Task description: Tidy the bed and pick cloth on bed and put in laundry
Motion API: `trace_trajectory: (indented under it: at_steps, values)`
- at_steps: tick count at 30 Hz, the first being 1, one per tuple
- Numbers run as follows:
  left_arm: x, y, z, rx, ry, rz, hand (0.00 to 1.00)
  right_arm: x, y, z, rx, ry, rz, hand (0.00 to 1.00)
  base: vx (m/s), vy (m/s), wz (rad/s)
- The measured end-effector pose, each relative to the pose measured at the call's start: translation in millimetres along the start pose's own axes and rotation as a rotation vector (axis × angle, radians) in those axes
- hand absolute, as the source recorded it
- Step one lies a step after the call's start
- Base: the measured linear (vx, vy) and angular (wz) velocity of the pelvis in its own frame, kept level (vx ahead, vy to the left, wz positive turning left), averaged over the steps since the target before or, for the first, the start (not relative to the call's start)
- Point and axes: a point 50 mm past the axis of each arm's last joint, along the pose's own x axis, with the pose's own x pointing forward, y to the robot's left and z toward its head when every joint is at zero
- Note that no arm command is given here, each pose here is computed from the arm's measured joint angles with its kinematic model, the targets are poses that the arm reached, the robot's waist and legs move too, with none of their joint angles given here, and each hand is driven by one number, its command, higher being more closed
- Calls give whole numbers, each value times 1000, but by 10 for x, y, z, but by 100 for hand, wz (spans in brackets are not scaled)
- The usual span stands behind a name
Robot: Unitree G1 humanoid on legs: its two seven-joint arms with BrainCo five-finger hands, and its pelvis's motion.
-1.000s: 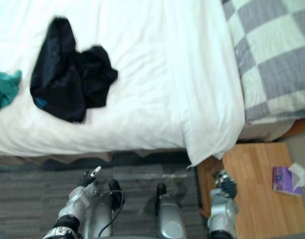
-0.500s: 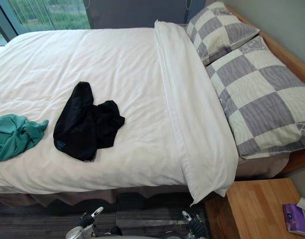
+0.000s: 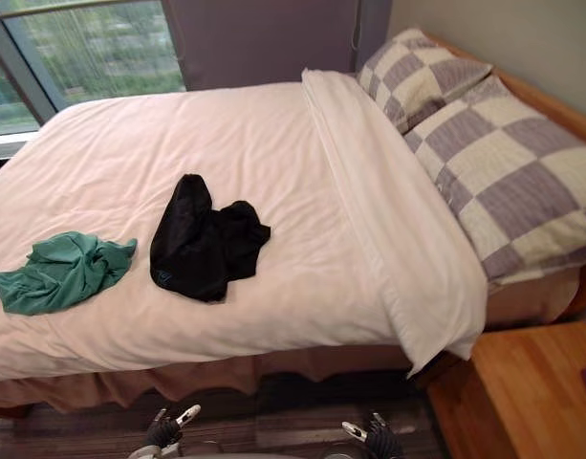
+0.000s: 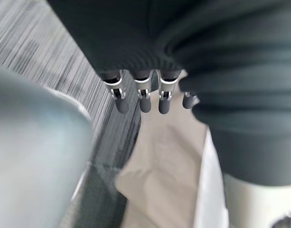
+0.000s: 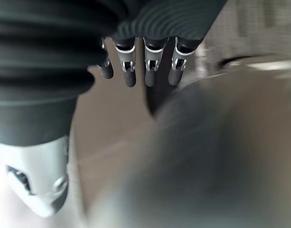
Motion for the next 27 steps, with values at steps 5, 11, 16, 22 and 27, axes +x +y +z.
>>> trace_trajectory:
  at_steps: [5,11,16,22,27]
  values:
    - [13,-59,33,81,-6,-54,0,39,28,93,-151,-12,83,0,-9,282,-20]
    - [54,-154,115,161,-9,-101,0,90,96,193,-299,-16,164,0,24,83,5]
    - [88,-367,212,202,-39,-123,0,107,64,250,-216,-25,161,0,-55,-92,39]
    - [96,-477,435,171,-158,-136,0,167,-96,450,-163,-65,24,0,-101,-3,29]
    - [87,-420,411,137,-158,-118,0,178,-148,625,-86,-145,-12,0,23,116,8]
